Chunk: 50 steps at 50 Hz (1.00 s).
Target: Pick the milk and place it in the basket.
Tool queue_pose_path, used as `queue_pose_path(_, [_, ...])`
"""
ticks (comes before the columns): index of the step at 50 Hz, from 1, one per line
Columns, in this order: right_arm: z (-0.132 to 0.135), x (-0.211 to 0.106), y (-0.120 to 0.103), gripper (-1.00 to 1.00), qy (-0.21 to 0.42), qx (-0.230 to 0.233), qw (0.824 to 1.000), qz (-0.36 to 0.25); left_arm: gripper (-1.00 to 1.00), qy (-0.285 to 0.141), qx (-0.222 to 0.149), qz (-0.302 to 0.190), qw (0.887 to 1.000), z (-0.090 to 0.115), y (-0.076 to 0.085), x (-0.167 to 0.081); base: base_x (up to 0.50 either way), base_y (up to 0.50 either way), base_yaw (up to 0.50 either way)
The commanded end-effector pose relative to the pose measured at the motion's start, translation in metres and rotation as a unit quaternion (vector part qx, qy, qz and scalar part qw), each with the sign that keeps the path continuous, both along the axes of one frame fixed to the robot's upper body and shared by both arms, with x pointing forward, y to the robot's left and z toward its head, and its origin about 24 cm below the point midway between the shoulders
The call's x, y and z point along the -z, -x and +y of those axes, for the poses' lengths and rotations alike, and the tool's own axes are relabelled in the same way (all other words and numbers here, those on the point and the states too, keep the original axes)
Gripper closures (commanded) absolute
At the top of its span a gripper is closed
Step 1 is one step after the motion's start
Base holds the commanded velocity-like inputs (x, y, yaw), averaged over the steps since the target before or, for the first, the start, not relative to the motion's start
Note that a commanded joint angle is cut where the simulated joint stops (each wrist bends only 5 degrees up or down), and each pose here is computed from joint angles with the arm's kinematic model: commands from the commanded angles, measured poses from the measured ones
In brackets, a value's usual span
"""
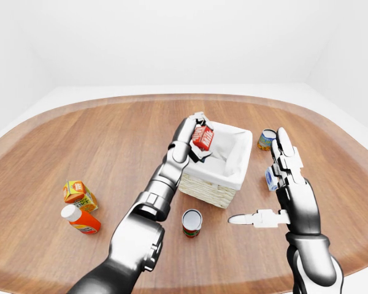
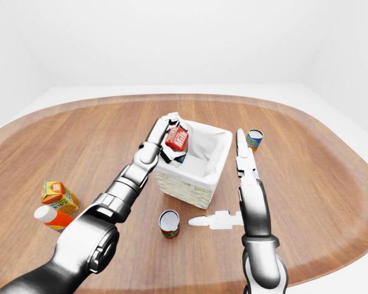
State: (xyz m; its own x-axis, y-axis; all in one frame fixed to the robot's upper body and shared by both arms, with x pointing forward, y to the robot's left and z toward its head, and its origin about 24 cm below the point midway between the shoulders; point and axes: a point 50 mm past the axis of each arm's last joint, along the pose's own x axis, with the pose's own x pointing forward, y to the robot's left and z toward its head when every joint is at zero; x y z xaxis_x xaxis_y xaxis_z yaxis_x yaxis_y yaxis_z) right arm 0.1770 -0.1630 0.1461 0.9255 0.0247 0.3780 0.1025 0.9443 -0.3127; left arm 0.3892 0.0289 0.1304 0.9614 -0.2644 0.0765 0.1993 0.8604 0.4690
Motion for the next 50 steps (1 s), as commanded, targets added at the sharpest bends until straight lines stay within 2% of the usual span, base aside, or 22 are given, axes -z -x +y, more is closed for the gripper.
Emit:
queue_pose_path(1, [0.0, 0.0, 0.0, -1.0, 0.0, 0.0, 1.0, -0.001, 1.0, 0.003, -0.01, -0.009, 1.0, 0.0, -0.002, -0.006, 0.0, 0.0, 0.0])
queue_pose_path(42, [0.0, -0.001, 0.002, -1.0, 0.0, -0.002, 1.0, -0.002, 1.0, 0.001, -0.027, 0.016, 1.0, 0.0, -0.001, 0.008, 0.0, 0.0, 0.0])
queue_pose_path(43, [0.0, 0.0, 0.001, -1.0, 0.0, -0.002, 1.0, -0.002, 0.32, 0.003, -0.029, 0.017, 0.999, 0.0, -0.001, 0.008, 0.0, 0.0, 0.0])
queue_pose_path(44, [0.0, 0.0, 0.001, -1.0, 0.0, -0.002, 1.0, -0.002, -0.92, 0.003, -0.03, 0.016, 0.999, 0.0, -0.001, 0.008, 0.0, 0.0, 0.0])
queue_pose_path(45, [0.0, 0.0, 0.001, -1.0, 0.0, -0.002, 1.0, -0.002, -1.0, 0.002, -0.03, 0.016, 0.999, 0.0, -0.001, 0.008, 0.0, 0.0, 0.0])
queue_pose_path(50, [0.0, -0.001, 0.002, -1.0, 0.0, -0.002, 1.0, -0.002, -1.0, 0.003, -0.029, 0.015, 0.999, -0.001, -0.001, 0.008, 0.0, 0.0, 0.0])
